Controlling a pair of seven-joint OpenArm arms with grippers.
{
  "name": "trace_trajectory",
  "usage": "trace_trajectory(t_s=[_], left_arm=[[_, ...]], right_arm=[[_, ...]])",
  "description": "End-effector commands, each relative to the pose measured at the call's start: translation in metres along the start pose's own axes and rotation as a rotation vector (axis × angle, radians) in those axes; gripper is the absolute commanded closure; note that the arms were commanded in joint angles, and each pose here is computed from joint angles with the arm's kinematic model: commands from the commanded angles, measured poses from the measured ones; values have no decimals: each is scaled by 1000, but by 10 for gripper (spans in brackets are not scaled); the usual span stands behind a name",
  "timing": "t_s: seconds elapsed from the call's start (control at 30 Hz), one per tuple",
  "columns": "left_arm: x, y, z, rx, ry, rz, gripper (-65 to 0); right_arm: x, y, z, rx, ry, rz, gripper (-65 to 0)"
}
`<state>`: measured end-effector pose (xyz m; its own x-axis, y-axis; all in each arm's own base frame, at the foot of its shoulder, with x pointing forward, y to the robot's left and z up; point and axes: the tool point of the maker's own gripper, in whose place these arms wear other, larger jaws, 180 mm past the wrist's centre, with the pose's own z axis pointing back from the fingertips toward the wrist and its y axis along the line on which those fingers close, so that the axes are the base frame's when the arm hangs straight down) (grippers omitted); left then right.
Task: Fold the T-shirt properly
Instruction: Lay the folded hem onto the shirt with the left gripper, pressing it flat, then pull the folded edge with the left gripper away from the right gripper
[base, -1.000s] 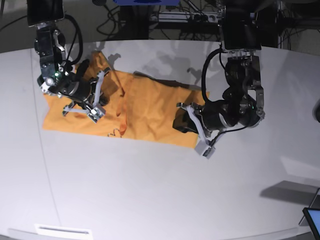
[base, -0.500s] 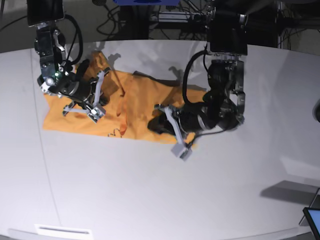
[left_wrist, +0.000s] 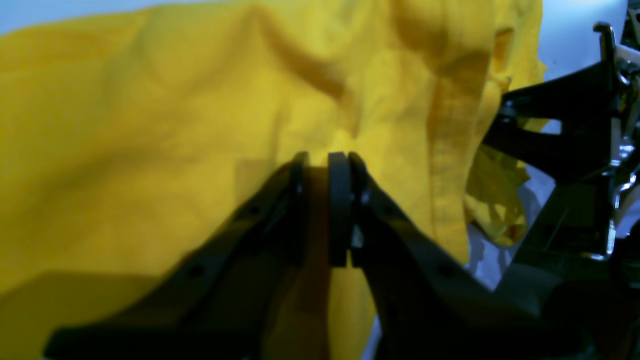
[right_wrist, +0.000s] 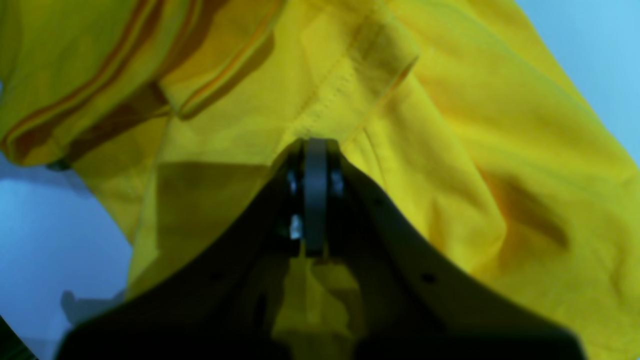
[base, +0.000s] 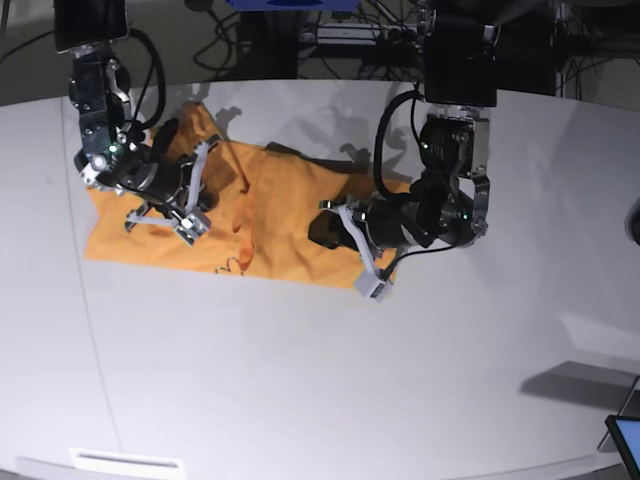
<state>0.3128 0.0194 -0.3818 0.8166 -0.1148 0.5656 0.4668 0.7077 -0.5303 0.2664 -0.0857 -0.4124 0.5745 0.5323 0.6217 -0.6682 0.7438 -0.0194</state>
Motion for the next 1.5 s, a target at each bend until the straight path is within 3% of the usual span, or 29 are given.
trace_trajectory(t_s=[0.0,0.3,0.43,0.8,0.93,1.33,1.47], left_arm=[[14,-4,1,-19,-40,-8,-59],[9,44,33,88,-77,71,-59],[-7,56,36,110,-49,99,-59],[-13,61,34,111,-32,122,-59],[-14,69,41,134,-26,119,-55],[-29,99,75,229,17,88,-18],[-23,107,101,285,-48,88,-18]], right_arm=[[-9,-4,2,-13,49,19,0],[-9,-3,2,-12,51,20,0],[-8,-5,4,-18,65,29,-1],[54,-8,45,-105,-120,126,0],[67,-27,64,-175,-198,105,0],[50,-50,73,-237,-169,56,0],[44,-47,72,-230,-157,50,-1]])
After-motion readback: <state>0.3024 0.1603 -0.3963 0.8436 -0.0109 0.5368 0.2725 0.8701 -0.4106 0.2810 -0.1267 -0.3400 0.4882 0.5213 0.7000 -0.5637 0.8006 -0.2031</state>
